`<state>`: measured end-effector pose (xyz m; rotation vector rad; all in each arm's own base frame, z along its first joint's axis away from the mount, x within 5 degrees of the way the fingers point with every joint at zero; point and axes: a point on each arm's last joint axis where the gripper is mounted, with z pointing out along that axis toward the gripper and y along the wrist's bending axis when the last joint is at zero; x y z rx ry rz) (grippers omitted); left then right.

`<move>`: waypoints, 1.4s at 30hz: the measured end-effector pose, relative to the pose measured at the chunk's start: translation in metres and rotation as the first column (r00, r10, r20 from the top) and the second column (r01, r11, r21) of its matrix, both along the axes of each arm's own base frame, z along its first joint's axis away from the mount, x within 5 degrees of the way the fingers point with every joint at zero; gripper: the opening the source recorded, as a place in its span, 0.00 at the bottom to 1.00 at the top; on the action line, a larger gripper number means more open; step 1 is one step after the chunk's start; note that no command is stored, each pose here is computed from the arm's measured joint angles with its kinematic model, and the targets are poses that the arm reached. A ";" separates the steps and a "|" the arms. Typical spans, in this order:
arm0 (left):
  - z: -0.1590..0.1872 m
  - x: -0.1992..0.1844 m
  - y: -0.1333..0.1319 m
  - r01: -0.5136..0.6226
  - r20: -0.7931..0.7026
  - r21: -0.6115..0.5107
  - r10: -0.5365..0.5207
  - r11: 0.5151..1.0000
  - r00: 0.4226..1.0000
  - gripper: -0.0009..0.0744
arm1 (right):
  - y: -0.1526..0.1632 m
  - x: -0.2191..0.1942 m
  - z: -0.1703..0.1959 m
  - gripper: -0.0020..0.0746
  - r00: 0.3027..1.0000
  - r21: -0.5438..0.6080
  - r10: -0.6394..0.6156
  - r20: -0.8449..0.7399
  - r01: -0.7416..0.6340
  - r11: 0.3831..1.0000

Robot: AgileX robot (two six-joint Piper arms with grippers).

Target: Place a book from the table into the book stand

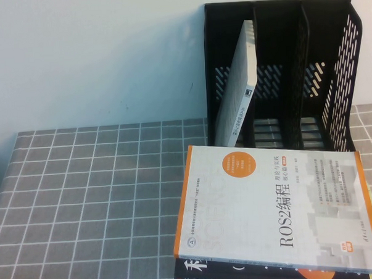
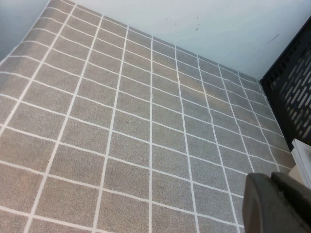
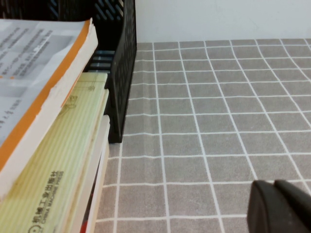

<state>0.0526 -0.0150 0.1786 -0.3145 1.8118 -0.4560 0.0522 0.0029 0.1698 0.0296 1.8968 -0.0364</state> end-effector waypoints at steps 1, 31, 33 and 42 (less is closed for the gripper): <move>0.000 0.000 0.000 0.000 0.000 0.000 0.000 1.000 1.000 0.01 | 0.000 0.000 0.000 0.02 1.000 0.000 0.000 0.000 0.000 1.000; 0.000 0.000 0.000 0.001 0.002 0.006 -0.001 1.000 1.000 0.01 | 0.006 -0.001 0.000 0.02 0.992 0.000 0.124 0.000 -0.124 0.992; 0.000 0.000 0.000 0.001 0.002 0.006 -0.001 1.000 1.000 0.01 | 0.006 -0.001 0.000 0.02 0.992 0.000 0.124 0.000 -0.124 0.992; 0.000 0.000 0.000 0.001 0.002 0.006 -0.001 1.000 1.000 0.01 | 0.006 -0.001 0.000 0.02 0.992 0.000 0.124 0.000 -0.124 0.992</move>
